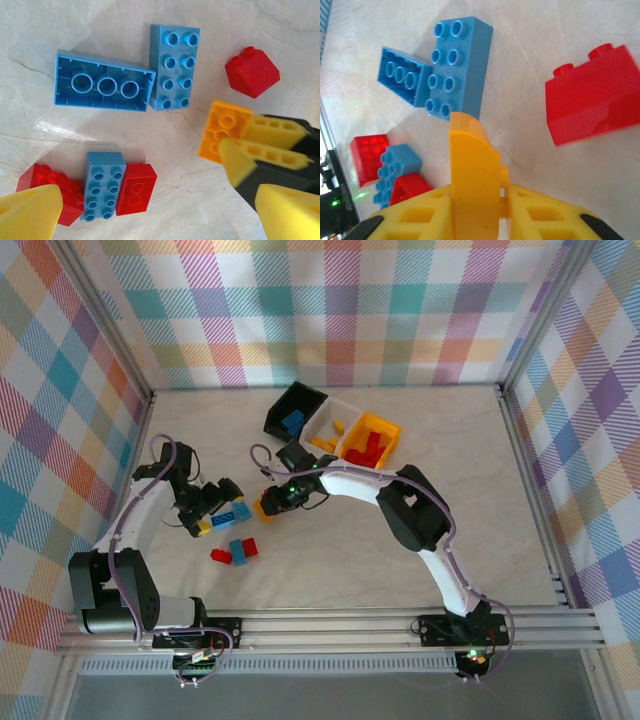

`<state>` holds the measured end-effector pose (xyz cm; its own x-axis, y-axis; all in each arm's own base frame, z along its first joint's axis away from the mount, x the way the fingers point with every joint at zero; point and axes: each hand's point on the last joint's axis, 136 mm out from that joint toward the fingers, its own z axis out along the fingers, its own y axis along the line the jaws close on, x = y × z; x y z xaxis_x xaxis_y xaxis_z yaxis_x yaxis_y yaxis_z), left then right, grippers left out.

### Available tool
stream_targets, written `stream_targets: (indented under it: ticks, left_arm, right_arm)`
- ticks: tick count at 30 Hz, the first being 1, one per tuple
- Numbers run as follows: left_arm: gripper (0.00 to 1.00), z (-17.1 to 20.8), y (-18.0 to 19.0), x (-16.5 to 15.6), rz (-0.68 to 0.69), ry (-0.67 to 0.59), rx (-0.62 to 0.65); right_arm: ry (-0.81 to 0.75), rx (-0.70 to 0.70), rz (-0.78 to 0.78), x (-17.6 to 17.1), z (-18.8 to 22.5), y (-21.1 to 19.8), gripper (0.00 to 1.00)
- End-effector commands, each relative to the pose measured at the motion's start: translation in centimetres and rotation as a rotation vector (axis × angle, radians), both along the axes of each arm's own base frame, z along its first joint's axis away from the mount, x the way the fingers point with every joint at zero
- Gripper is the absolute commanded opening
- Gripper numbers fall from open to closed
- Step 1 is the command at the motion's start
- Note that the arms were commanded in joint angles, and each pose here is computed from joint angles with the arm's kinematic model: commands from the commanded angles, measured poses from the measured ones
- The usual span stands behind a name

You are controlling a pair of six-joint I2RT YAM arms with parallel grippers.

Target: Sort the legos into containers by color

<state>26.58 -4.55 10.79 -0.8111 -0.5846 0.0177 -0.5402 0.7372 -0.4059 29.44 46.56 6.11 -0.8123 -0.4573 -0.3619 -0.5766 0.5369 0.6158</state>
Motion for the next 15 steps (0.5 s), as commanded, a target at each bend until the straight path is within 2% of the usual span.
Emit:
stream_targets:
  ticks: [1,7,15]
  left_arm:
    - [0.99,0.6,0.5,0.2,0.02,-0.005,-0.006]
    - [0.99,1.0,0.4,1.1,0.036,-0.024,-0.017]
    - [0.99,1.2,0.2,0.9,0.023,-0.018,-0.017]
  right_arm:
    - [-0.021,0.12,-0.032,1.1,5.3,-0.8,0.28]
    - [-0.026,0.182,-0.144,3.8,8.4,-4.1,0.28]
    - [-0.1,0.2,-0.315,12.5,10.8,-9.3,0.28]
